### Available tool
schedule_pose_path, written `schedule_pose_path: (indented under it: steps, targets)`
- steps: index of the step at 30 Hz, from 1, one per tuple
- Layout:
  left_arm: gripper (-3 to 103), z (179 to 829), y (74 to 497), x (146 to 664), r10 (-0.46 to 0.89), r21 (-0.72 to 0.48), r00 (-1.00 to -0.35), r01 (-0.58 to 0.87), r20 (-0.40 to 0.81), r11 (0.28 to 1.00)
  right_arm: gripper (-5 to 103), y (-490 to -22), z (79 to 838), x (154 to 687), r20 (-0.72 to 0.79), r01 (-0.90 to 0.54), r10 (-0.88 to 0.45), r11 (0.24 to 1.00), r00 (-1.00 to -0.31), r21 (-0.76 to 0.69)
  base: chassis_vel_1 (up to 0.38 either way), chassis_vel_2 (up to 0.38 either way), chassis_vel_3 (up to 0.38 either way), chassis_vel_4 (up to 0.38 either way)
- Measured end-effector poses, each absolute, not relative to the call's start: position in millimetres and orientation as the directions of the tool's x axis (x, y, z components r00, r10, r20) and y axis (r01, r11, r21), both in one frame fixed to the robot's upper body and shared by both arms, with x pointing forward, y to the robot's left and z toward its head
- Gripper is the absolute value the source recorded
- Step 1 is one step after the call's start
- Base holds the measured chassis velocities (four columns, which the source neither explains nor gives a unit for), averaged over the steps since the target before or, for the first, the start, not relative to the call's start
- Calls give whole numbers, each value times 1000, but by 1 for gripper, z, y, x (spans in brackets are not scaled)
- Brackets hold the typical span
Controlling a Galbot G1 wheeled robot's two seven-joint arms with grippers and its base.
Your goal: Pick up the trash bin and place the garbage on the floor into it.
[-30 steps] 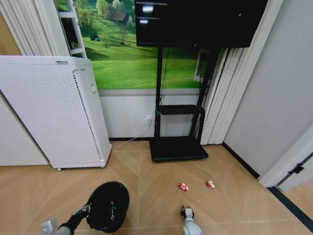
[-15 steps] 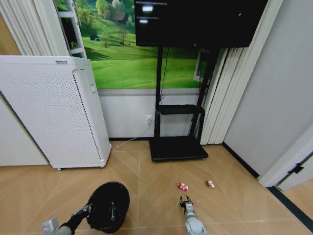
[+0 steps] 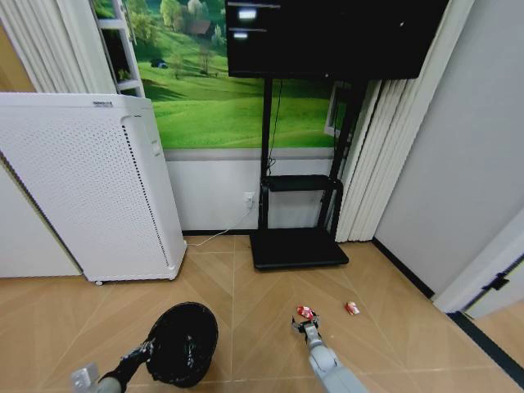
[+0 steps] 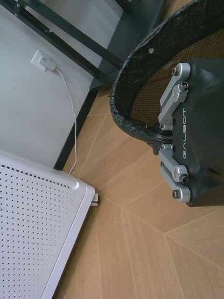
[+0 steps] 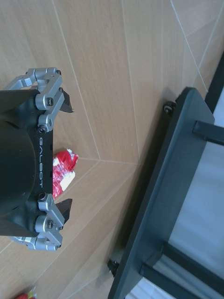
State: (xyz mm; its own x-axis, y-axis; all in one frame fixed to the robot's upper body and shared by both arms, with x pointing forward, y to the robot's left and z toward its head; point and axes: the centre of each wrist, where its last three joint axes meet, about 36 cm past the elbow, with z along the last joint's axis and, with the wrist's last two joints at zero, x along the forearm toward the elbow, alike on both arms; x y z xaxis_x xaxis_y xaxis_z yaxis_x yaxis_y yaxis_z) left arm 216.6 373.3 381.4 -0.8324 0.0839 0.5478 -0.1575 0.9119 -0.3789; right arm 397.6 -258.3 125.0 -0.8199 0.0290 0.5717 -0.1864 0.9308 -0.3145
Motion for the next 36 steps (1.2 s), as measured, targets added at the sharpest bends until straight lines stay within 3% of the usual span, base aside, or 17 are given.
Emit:
schedule_pose_path:
  steps: [5, 12, 18, 21, 24, 36]
  targets:
    - [7, 379, 371, 214, 81, -380, -832, -161, 548, 911, 100, -263, 120, 400, 593, -232, 4, 918, -805, -322, 0, 0, 0, 0]
    - [7, 375, 368, 209, 77, -384, -832, -170, 549, 907, 100, -270, 129, 408, 542, -248, -61, 928, -838, -279, 0, 0, 0, 0]
    - [7, 373, 364, 207, 77, -386, -830, -172, 552, 907, 101, -270, 130, 402, 554, -221, -38, 938, -831, -266, -6, 1, 3, -8]
    - [7, 372, 361, 208, 83, -387, -830, -167, 552, 907, 95, -272, 129, 398, 558, -218, -35, 939, -829, -265, -22, 44, 52, -54]
    - [7, 372, 355, 212, 84, -391, -833, -165, 546, 905, 100, -276, 130, 395, 560, -210, -30, 943, -828, -259, -100, 115, 94, -108]
    - [7, 372, 354, 210, 83, -390, -832, -166, 548, 906, 100, -293, 131, 388, 547, -212, -34, 940, -836, -266, -223, 192, 209, -177]
